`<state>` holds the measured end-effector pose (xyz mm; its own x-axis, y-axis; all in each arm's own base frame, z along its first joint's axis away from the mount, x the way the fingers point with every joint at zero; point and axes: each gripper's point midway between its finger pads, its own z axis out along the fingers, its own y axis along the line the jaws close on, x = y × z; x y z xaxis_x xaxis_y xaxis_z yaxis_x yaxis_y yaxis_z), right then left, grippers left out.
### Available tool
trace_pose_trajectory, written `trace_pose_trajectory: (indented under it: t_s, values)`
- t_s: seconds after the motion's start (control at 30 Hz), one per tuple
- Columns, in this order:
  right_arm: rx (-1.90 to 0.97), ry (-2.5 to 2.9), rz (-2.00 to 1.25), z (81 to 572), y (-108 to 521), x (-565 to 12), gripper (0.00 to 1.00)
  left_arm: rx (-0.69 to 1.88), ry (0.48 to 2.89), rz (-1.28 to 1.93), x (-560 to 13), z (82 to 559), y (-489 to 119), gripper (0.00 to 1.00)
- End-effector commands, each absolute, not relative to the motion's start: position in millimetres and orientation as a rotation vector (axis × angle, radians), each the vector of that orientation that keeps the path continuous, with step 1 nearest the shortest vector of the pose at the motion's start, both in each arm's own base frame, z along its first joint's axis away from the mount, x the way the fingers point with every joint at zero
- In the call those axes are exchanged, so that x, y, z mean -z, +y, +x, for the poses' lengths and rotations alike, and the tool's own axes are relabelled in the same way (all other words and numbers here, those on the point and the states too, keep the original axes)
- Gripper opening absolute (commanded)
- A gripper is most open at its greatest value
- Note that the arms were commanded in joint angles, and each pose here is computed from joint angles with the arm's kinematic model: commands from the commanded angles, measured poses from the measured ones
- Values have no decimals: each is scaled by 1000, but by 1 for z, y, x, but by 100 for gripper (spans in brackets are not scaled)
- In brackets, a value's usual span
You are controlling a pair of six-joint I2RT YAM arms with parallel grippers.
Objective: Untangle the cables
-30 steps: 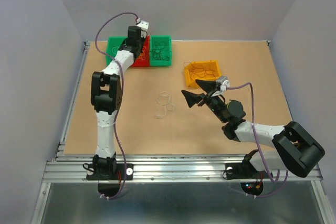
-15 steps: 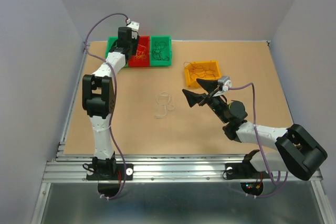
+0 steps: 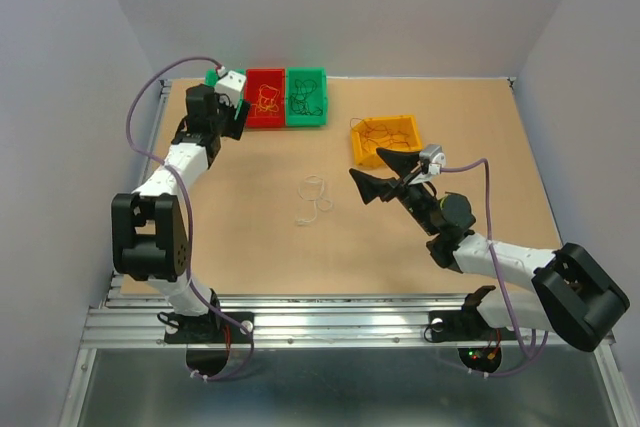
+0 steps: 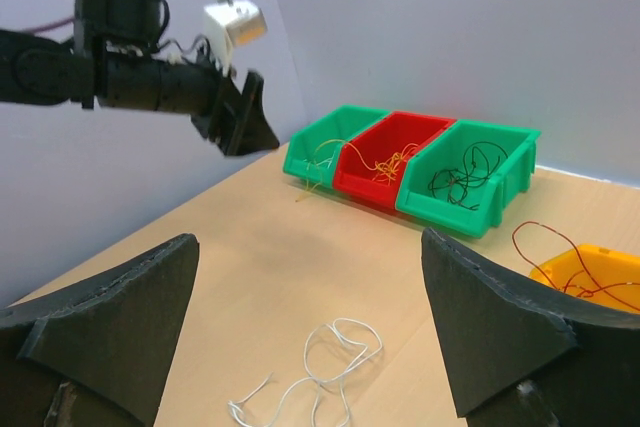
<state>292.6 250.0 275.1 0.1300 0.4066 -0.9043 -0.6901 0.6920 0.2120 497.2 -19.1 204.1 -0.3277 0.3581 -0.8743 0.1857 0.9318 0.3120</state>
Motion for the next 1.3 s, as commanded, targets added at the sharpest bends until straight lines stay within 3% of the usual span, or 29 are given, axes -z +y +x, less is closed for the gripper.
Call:
trace_pose_trajectory:
  t_s: [0.0, 0.43, 0.97, 1.1, 1.27]
  values:
    - [-814, 1147, -285, 288, 249, -290, 97, -159, 1984, 557, -159, 476, -27, 87]
    - [-821, 1154, -295, 290, 252, -289, 97, -173, 2150, 584, -74, 517, -5, 88]
    - [-820, 1148, -297, 289, 252, -290, 97, -158, 2294, 602, -45, 546, 5, 80]
    - [-822, 1148, -300, 288, 252, -290, 97, -157, 2331, 626, -36, 548, 6, 75]
    - [-823, 1147, -302, 288, 252, -290, 97, -155, 2373, 646, -23, 546, 6, 55]
